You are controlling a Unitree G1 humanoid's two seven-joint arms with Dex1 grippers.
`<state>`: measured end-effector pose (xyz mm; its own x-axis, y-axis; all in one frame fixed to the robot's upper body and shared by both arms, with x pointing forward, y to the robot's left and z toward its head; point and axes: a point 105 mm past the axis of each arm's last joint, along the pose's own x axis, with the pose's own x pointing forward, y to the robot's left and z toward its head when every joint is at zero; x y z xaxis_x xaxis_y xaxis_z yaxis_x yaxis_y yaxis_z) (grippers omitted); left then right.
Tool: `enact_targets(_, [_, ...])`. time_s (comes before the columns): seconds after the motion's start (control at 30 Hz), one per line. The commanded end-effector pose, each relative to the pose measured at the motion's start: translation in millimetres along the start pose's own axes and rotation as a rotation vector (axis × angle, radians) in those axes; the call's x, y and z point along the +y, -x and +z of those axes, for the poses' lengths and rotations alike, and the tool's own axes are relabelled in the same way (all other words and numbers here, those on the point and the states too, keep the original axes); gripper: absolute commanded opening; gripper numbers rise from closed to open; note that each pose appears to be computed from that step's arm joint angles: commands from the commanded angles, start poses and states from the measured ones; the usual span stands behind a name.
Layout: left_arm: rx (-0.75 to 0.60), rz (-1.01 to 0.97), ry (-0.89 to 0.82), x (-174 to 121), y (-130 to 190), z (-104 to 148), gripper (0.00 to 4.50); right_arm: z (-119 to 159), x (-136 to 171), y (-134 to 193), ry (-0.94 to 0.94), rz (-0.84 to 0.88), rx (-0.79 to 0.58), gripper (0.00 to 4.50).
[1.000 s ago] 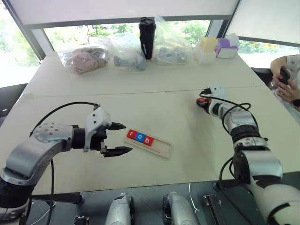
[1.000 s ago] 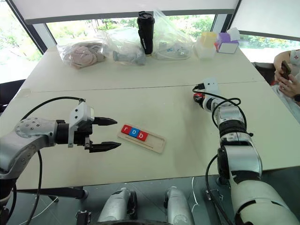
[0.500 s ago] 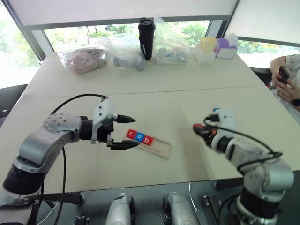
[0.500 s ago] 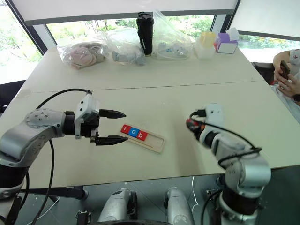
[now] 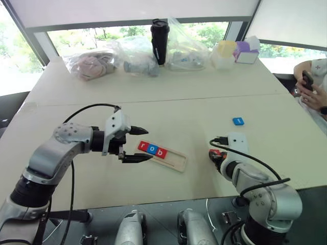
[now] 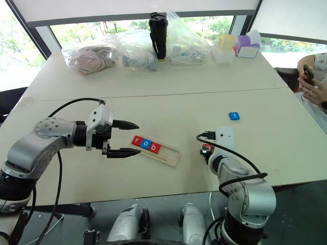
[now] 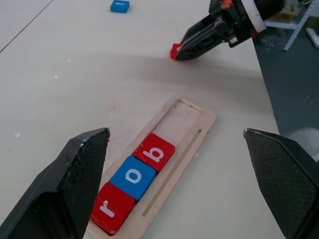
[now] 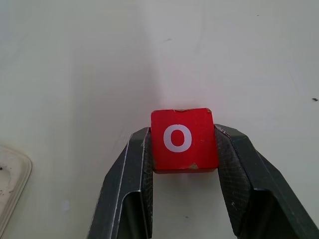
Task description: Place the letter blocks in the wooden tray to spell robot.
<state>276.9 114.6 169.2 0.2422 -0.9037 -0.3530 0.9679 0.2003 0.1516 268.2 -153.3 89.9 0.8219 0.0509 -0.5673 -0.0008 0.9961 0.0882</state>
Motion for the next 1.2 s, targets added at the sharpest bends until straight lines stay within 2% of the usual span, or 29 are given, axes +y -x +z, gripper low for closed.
enact_targets(0.03, [-0.009,-0.002,-0.025,-2.4,-0.2,3.5,4.5,3.8,4.1,3.5,0.011,0.011,-0.021,2.6])
enact_targets(0.07, [-0.008,-0.001,-0.024,-2.7,0.0,3.2,4.5,4.6,3.1,3.6,0.012,0.01,-0.024,3.2])
enact_targets(0.1, [-0.007,-0.001,-0.023,-2.9,0.3,2.9,4.5,6.8,1.8,4.2,0.019,0.009,-0.031,3.54])
enact_targets(0.13, [-0.005,0.0,-0.021,-3.1,0.7,2.3,4.5,10.4,1.3,5.5,0.045,0.019,-0.043,4.09])
enact_targets(0.17, [-0.002,0.001,-0.018,-3.2,1.3,1.0,4.5,17.8,2.1,9.0,0.102,0.055,-0.071,4.39])
enact_targets(0.27, [0.009,0.004,-0.011,-2.6,2.9,-2.3,4.5,33.4,7.1,23.7,0.267,0.202,-0.132,4.39])
enact_targets(0.37, [0.017,0.006,-0.008,-0.5,4.6,-4.6,4.5,44.1,-1.7,41.8,0.444,0.331,-0.158,4.39])
enact_targets(0.5, [0.024,0.005,-0.009,2.3,5.7,-6.2,4.5,50.4,-32.8,55.1,0.659,0.441,-0.162,4.39])
enact_targets(0.63, [0.022,-0.001,-0.012,3.1,4.6,-5.5,4.5,56.4,-51.8,50.6,0.643,0.529,-0.234,4.39])
enact_targets(0.8, [0.029,-0.017,-0.022,1.1,6.9,-3.8,4.5,38.9,-69.5,25.5,0.738,0.61,-0.194,4.39])
enact_targets(1.03, [0.047,-0.013,-0.035,0.9,12.6,-3.0,4.5,24.7,-69.3,1.0,0.851,0.712,-0.148,4.39])
enact_targets(1.2, [0.05,-0.003,-0.03,-1.5,12.5,-4.1,4.5,26.6,-65.7,-9.3,0.867,0.742,-0.155,4.39])
